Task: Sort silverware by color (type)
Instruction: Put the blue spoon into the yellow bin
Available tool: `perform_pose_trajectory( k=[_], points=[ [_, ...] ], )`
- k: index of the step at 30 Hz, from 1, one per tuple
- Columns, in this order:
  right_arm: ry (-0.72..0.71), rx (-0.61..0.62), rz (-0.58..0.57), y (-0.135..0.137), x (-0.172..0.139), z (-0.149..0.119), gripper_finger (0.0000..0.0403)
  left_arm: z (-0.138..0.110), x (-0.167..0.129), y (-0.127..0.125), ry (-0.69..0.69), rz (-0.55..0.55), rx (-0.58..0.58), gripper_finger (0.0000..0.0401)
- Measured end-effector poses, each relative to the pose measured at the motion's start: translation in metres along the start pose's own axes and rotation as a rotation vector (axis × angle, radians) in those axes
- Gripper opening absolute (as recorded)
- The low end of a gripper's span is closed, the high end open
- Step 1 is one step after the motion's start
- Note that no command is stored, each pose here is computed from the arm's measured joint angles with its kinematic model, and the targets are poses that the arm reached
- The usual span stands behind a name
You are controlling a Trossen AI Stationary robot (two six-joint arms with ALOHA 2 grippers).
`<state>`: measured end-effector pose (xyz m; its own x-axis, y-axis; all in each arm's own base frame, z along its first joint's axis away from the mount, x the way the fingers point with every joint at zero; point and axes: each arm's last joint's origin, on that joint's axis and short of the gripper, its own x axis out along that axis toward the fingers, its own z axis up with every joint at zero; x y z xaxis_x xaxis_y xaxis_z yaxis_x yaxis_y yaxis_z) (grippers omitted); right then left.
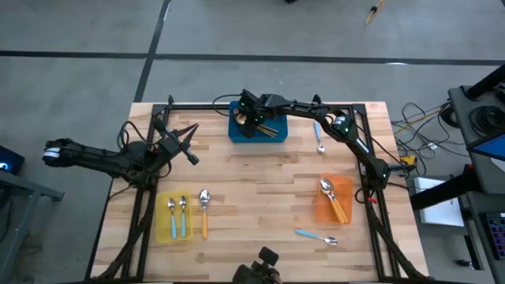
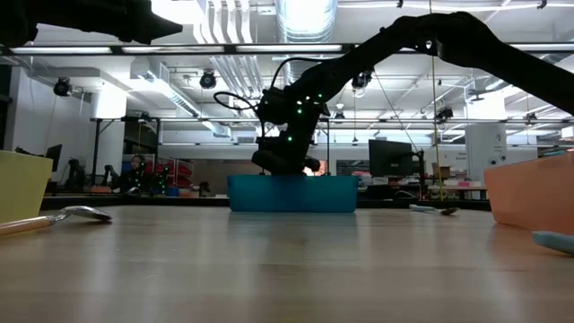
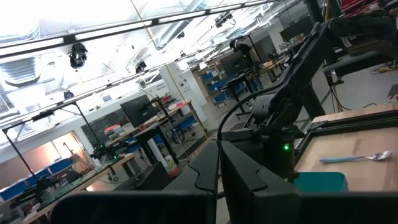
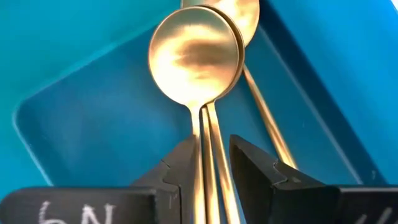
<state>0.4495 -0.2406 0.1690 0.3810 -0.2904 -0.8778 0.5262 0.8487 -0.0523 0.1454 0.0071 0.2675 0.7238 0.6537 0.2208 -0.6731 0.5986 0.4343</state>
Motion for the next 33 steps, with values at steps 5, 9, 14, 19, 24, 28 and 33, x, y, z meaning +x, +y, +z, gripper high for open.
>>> perform_pose_trajectory(
  k=[5, 9, 14, 19, 24, 28, 33],
  points=[
    [-0.015, -0.001, 0.001, 0.000, -0.006, 0.005, 0.0091, 0.000, 0.000, 0.000, 0.000, 0.000, 0.000, 0.0000],
    [-0.042, -0.013, 0.003, 0.001, -0.018, 0.014, 0.0091, 0.000, 0.000, 0.000, 0.000, 0.000, 0.000, 0.0000],
    [-0.065, -0.022, 0.008, 0.004, -0.038, 0.027, 0.0091, 0.000, 0.000, 0.000, 0.000, 0.000, 0.000, 0.0000],
    [-0.061, -0.060, 0.020, 0.016, -0.062, 0.035, 0.0091, 0.000, 0.000, 0.000, 0.000, 0.000, -0.001, 0.0000],
    [-0.090, -0.150, 0.049, 0.044, -0.087, 0.035, 0.0091, 0.000, 0.000, 0.000, 0.000, 0.000, -0.001, 0.0000],
    [-0.121, -0.198, 0.077, 0.068, -0.104, 0.033, 0.0091, 0.000, 0.000, 0.000, 0.000, 0.000, -0.005, 0.0000],
    [-0.150, -0.257, 0.111, 0.099, -0.118, 0.026, 0.0091, 0.000, 0.000, 0.000, -0.001, -0.001, -0.029, 0.0000]
  ],
)
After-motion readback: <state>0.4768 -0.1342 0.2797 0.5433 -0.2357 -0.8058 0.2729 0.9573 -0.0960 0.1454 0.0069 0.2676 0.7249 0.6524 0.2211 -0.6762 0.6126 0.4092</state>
